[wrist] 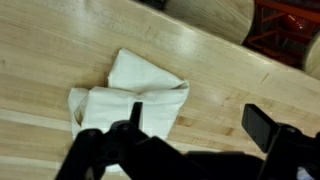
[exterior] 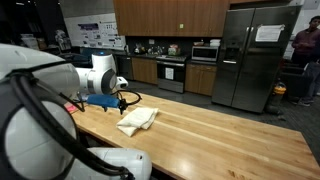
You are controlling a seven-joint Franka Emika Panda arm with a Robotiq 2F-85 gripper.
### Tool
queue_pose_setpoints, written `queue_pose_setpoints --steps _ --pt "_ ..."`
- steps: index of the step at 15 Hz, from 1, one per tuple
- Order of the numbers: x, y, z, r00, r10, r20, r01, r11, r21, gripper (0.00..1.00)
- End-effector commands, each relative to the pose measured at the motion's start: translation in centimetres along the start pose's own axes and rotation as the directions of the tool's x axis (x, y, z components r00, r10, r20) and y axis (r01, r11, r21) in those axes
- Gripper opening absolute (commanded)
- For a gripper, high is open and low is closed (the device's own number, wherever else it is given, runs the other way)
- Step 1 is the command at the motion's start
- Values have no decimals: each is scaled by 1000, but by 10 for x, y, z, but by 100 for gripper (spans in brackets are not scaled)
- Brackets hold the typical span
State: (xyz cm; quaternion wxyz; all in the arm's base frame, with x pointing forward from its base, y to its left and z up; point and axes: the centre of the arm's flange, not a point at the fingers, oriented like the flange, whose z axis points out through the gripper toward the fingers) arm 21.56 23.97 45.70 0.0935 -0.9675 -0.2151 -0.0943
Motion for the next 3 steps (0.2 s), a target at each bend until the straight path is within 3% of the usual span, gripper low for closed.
queue_pose_setpoints --steps 1,3 --pt "0 0 0 1000 0 1 0 1000 0 100" --pt "0 0 0 1000 0 1 0 1000 0 100"
